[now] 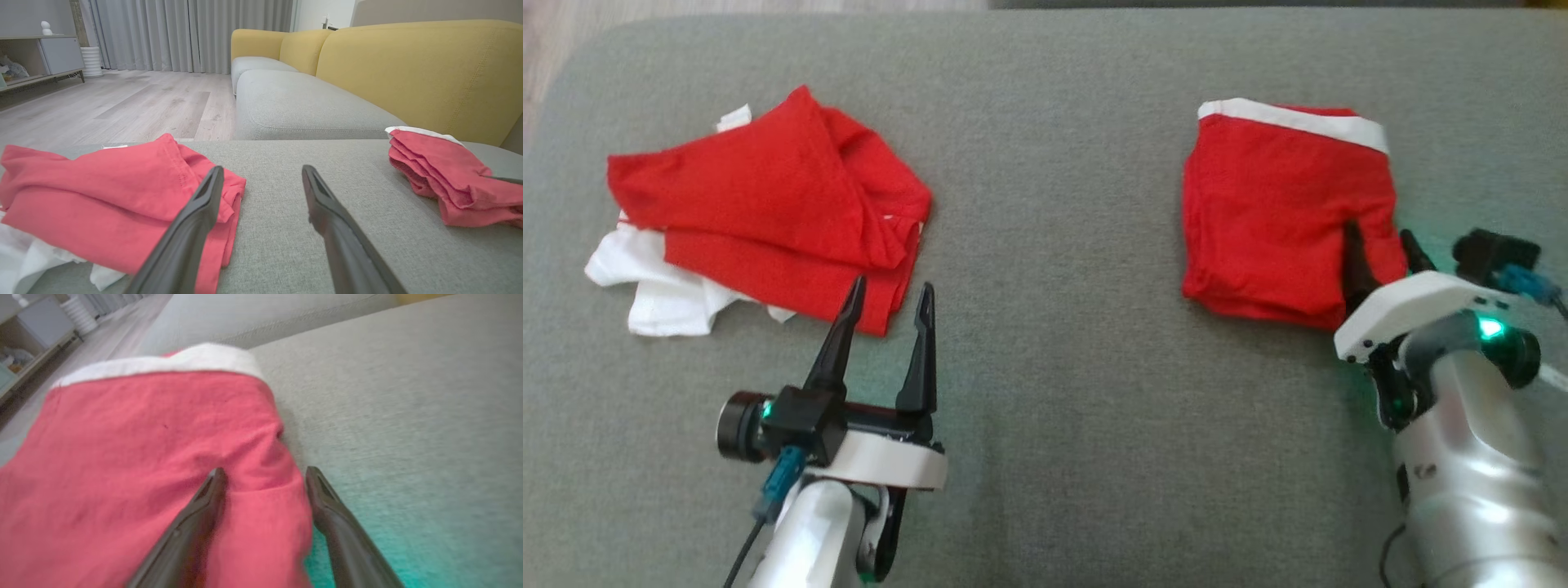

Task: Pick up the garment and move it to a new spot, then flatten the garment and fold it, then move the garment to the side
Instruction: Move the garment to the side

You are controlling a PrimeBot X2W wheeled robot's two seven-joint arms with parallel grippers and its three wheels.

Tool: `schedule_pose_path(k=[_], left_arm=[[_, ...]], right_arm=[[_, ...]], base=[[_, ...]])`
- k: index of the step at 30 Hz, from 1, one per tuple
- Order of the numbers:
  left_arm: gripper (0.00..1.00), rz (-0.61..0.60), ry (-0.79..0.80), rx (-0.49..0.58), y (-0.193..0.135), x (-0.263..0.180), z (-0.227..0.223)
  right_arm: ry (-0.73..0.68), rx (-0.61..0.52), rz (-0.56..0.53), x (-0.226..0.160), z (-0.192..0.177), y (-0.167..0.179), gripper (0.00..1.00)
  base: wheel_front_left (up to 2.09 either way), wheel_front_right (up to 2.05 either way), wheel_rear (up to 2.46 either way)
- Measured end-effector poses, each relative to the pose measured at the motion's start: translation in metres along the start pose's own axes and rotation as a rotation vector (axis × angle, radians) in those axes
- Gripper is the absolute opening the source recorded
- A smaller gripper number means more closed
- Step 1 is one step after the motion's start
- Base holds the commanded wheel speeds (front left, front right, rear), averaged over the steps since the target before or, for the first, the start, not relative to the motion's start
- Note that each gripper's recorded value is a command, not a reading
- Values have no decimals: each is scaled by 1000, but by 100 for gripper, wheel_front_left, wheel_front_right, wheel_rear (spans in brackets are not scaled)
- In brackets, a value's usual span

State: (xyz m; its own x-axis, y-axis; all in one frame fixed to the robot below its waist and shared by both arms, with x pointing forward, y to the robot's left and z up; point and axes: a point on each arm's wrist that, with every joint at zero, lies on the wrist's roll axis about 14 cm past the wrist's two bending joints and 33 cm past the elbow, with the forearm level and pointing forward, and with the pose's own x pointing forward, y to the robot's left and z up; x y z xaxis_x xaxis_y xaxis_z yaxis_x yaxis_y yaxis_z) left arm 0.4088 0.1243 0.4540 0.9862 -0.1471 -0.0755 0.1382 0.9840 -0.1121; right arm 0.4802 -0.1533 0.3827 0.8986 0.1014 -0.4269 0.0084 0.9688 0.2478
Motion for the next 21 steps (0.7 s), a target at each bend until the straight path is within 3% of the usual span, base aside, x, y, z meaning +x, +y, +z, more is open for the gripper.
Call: schedule_pose_path(k=[3,4,5,13,21], left_arm=[[100,4,-4,7,3,4,2],[100,6,-4,7,4,4,2],[100,9,-2,8,5,3,1],[100,4,-23,12,1,1,9],[100,-28,-51,10,-10,2,19]], right_arm=[[102,-49,8,12,-16,3,97],[119,-59,10,14,-17,3,59],[133,-69,16,16,-17,5,0],[67,-261,35,10,8,-4,0],[13,-519,-67,-14,56,-75,0]], base=[[0,0,0],[0,0,0],[0,0,0],[0,0,0],[0,0,0]])
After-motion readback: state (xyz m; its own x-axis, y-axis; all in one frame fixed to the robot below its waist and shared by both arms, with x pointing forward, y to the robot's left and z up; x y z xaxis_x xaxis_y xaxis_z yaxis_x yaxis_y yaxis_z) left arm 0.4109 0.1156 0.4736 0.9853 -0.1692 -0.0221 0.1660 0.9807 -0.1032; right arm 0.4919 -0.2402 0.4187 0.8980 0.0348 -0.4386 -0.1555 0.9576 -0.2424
